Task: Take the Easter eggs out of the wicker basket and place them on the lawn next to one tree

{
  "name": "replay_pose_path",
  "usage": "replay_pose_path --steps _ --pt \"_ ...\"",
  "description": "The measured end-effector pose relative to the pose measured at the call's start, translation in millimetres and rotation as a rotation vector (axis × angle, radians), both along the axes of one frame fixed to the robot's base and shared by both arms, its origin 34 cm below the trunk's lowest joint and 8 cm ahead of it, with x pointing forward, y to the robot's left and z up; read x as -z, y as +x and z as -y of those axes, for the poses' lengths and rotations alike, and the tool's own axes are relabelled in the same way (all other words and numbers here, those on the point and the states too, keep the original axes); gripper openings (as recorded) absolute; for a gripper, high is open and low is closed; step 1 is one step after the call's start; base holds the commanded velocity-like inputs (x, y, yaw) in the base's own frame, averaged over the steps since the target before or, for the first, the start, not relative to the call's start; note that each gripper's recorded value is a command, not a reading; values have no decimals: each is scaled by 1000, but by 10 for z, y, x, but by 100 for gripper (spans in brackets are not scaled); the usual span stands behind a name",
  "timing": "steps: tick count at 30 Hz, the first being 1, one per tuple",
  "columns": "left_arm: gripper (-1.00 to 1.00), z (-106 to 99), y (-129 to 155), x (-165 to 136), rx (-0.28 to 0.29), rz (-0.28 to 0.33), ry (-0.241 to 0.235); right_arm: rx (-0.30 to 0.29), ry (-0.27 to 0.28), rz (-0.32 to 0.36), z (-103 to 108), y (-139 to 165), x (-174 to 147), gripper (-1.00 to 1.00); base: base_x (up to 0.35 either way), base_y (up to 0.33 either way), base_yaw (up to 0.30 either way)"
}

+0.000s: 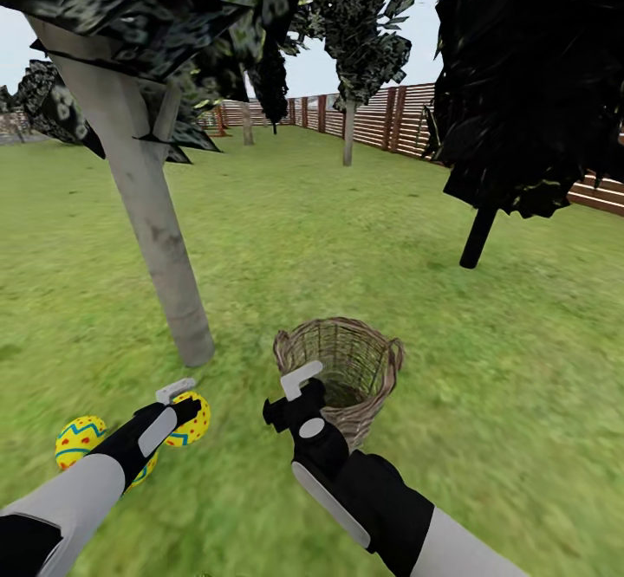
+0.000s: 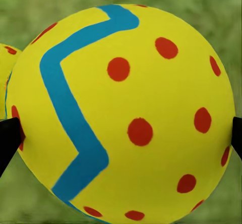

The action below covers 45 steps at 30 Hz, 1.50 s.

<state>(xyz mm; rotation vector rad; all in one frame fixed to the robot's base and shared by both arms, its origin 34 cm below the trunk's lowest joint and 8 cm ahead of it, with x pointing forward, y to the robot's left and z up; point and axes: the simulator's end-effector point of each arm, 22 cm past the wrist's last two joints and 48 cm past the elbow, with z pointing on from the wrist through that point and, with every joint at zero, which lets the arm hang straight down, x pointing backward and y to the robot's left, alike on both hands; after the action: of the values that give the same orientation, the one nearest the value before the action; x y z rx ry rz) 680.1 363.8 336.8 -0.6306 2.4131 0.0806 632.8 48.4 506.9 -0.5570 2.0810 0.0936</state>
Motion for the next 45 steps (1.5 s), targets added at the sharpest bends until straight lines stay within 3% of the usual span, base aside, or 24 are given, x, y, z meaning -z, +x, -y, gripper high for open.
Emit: replay_pose_path --steps 14,24,38,45 --pt "-100 1 2 -5 2 1 1 -18 -9 3 -49 -44 10 100 43 -252 288" --pt "-100 3 4 -6 5 1 3 -20 -8 4 -61 -49 3 100 235 -202 61" --pt "-100 2 4 -5 5 1 4 -23 -8 4 -72 -58 7 100 117 -156 265" --pt "-100 3 5 -5 5 1 4 -48 -15 8 -155 -121 14 100 82 -95 48"
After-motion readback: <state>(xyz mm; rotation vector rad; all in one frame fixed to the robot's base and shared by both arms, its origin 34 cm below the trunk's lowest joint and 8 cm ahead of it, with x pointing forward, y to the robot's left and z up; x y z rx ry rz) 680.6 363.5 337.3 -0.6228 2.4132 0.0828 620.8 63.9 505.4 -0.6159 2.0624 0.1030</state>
